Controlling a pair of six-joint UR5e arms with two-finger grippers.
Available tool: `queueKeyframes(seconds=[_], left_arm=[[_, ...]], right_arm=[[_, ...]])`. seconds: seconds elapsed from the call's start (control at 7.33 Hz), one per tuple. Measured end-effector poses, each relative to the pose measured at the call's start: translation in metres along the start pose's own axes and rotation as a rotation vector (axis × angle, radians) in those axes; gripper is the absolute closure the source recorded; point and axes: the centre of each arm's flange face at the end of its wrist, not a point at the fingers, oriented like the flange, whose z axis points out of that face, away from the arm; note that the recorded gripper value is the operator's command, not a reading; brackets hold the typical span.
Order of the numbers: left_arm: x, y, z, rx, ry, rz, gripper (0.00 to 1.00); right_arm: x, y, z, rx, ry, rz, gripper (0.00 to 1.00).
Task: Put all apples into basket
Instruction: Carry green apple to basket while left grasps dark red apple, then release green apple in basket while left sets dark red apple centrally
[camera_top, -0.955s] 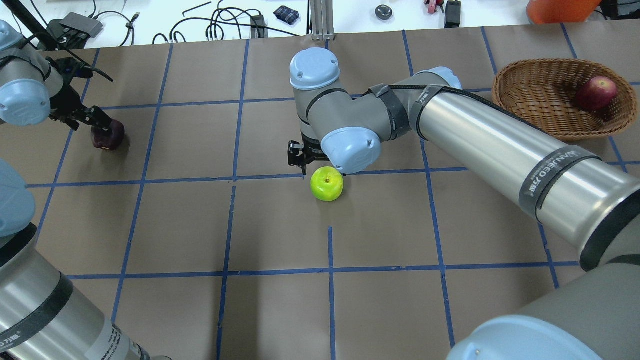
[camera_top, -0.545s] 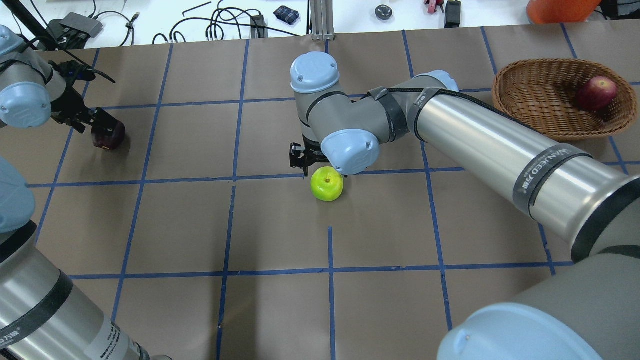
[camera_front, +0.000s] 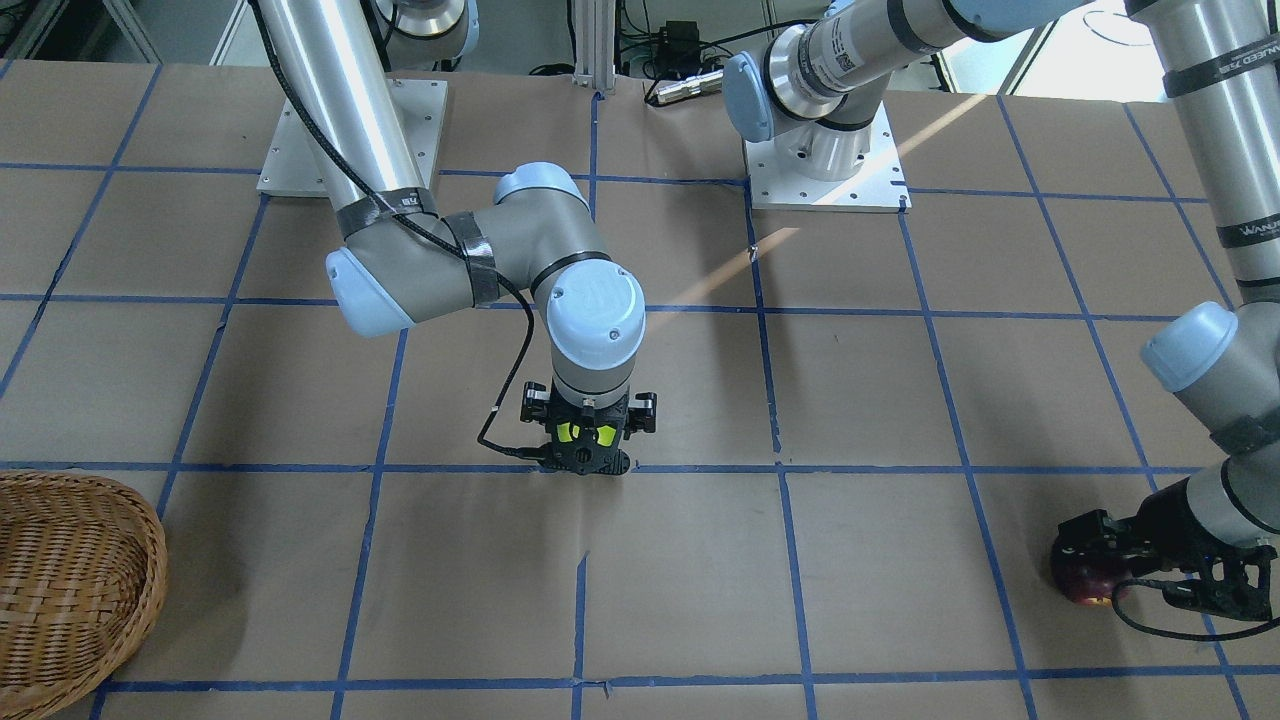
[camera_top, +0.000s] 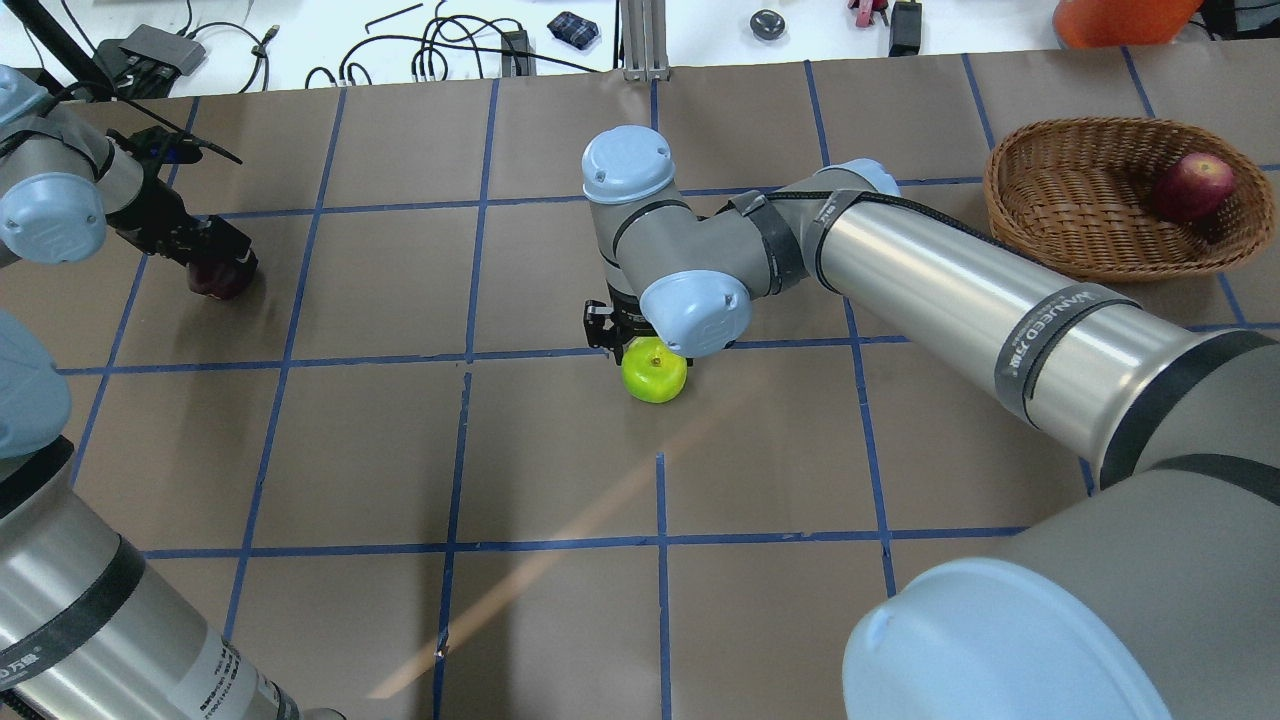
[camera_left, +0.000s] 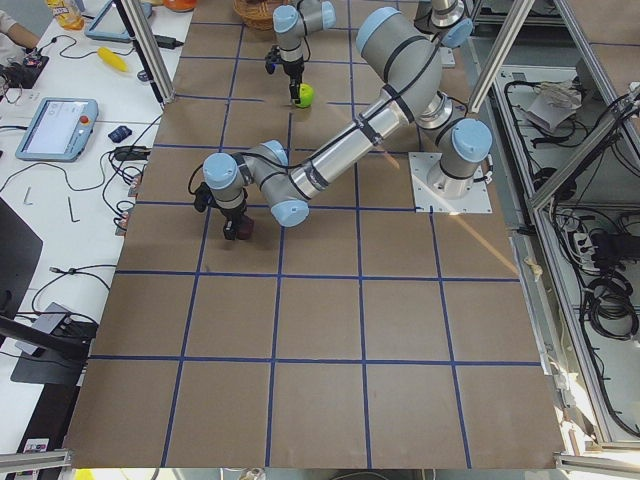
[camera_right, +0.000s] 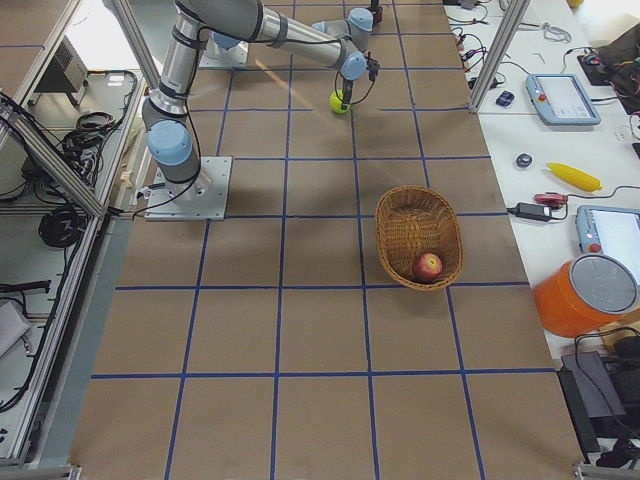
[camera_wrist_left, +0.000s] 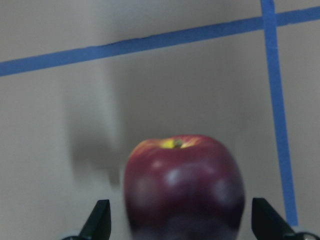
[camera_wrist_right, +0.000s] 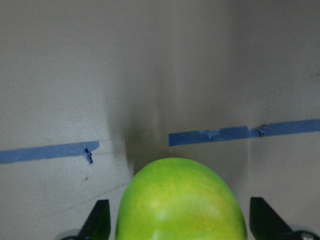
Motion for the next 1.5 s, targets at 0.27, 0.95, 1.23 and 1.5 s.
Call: queueKeyframes(seconds=[0.27, 0.95, 1.23, 1.5], left_arm=[[-0.001, -0.002, 0.001, 0.002, 0.002, 0.006, 0.45], [0.027, -0.004, -0.016, -0.023, 0.018, 0.025, 0.74], [0.086, -0.008, -0.033, -0.062, 0.038, -0.027, 0.74], [0.164, -0.007, -0.044, -0.079, 0.031, -0.129, 0.74]], right_arm=[[0.008, -0.008, -0.004, 0.01, -0.002, 0.021, 1.0], [0.271, -0.093, -0.148, 0.073, 0.012, 0.136, 1.0], [0.405, -0.122, -0.144, 0.086, 0.076, 0.029, 1.0], [0.483, -0.149, -0.108, 0.126, 0.108, -0.052, 1.0]])
